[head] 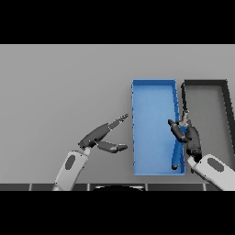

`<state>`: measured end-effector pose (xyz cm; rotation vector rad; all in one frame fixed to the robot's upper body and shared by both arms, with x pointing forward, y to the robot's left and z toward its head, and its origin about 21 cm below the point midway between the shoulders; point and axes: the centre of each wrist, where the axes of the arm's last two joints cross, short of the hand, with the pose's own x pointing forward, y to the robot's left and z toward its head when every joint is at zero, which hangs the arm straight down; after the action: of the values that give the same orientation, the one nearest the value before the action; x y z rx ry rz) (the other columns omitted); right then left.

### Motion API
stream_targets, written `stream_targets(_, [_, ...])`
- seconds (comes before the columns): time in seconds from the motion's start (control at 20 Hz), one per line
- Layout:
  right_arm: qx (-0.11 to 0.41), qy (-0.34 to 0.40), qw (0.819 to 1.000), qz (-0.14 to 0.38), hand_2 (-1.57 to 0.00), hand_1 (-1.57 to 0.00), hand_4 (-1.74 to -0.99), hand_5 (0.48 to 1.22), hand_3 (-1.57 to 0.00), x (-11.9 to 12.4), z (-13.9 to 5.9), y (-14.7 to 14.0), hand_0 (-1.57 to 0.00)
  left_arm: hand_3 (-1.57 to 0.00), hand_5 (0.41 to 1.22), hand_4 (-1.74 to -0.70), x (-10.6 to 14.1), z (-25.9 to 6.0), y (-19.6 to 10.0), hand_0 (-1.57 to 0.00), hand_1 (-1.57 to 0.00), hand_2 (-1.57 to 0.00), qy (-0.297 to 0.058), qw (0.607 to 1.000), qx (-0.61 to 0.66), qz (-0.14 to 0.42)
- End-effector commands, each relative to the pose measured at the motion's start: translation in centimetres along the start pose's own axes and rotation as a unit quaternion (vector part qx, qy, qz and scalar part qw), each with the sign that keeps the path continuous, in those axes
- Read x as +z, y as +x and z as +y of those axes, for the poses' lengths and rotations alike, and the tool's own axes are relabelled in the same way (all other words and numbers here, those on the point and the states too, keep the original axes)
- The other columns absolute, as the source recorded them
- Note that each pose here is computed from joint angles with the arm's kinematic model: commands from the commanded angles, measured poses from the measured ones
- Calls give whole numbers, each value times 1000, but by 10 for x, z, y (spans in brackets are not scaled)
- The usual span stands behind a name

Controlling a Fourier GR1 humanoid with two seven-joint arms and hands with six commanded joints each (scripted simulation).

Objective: Pick up the blue pipe and place it into the blue bin.

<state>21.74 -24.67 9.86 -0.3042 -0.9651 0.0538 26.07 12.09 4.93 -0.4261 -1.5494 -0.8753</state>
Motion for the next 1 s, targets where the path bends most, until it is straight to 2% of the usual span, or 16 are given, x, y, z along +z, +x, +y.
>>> stream_targets(0.0, [23, 9, 1000, 4, -224, -223, -1142, 1030, -131, 0, 0, 0, -245, 1, 429, -884, -2, -1, -1, 1, 1, 1, -3, 1000, 0, 4])
stream_targets(0.1, [33, 13, 999, 35, -143, -143, -1083, 934, -84, -3, 0, -5, -156, 1, 428, -886, -1, 0, -1, 1, 1, 1, -2, 1000, 1, -1])
stream_targets(0.35, [76, 20, 995, 61, -46, -46, -1051, 787, -27, -5, 2, -9, -51, 1, 428, -885, 1, 4, -2, 1, 1, 1, 1, 1000, -1, 1])
stream_targets(0.5, [83, 19, 994, 73, -23, -23, -1036, 713, -13, -9, 6, -11, -25, 1, 429, -887, 1, 2, 0, 1, 1, 1, -1, 1000, -2, 2])
stream_targets(0.65, [87, 17, 993, 76, -11, -11, -1022, 672, -6, -9, 5, -11, -13, 1, 431, -887, 4, 2, -5, 1, 1, 1, 0, 1000, -3, 6])
stream_targets(0.8, [91, 26, 992, 77, -5, -5, -1022, 661, -3, -9, 5, -13, -6, 1, 431, -885, 0, 0, -3, 1, 1, 1, 2, 1000, -4, 3])
stream_targets(0.95, [99, 25, 992, 73, -5, -5, -1022, 649, -3, -9, 4, -7, -6, 1, 431, -885, -14, -2, -2, 1, 1, 1, 2, 1000, -7, 10])
